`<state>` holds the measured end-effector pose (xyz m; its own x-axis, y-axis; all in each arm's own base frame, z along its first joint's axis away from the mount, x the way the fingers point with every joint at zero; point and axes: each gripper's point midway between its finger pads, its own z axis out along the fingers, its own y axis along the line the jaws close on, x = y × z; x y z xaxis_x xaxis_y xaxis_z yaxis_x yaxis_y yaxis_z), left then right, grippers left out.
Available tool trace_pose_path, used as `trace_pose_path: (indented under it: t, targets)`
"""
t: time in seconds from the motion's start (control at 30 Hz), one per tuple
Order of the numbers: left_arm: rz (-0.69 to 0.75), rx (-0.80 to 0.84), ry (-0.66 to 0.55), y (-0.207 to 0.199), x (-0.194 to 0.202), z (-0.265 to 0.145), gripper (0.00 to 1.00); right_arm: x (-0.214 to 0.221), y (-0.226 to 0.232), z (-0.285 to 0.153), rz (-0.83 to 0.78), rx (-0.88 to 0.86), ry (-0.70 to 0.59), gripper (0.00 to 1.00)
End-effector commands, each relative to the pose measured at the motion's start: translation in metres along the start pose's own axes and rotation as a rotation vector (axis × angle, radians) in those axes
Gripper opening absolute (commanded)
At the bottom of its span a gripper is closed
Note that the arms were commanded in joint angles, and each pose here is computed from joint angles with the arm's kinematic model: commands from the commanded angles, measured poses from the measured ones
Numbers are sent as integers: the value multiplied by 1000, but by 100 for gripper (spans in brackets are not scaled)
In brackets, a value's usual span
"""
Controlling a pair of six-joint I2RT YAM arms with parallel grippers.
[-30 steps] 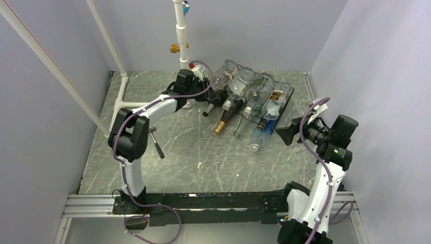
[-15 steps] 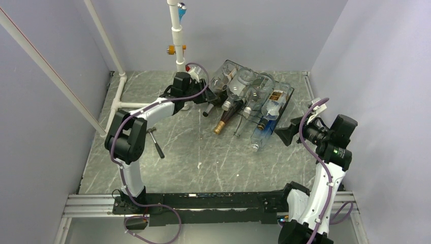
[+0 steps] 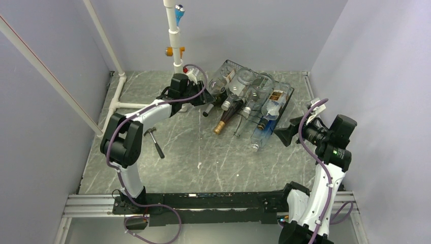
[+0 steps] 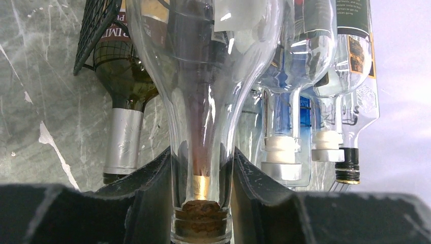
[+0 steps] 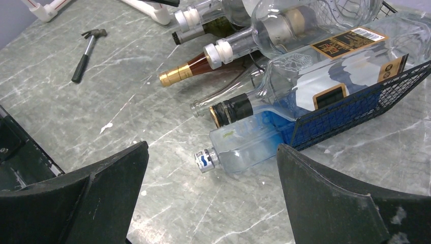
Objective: Take the wine bottle off the wine rack
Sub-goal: Pick up the wine bottle from the wine rack.
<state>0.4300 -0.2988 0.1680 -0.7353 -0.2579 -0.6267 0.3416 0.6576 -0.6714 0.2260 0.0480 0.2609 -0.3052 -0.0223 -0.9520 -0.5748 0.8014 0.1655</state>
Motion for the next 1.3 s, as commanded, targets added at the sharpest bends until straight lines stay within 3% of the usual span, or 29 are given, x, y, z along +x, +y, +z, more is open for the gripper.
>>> trace_pose_path:
  t: [0.0,0.17,0.8,1.27]
  targets:
    - [71,51,-93,-21,-39,-5,13,-8,3,1,-55,-19,-29,100]
    - [90,37,-73,-16,-35,3,25,-5,2,1,-54,-16,-25,100]
    - [246,-130,-26,-1,-33,1,54,-3,2,3,-50,-20,-25,100]
    - [258,-173,1,-4,-32,-9,47,-1,3,4,-51,-26,-24,100]
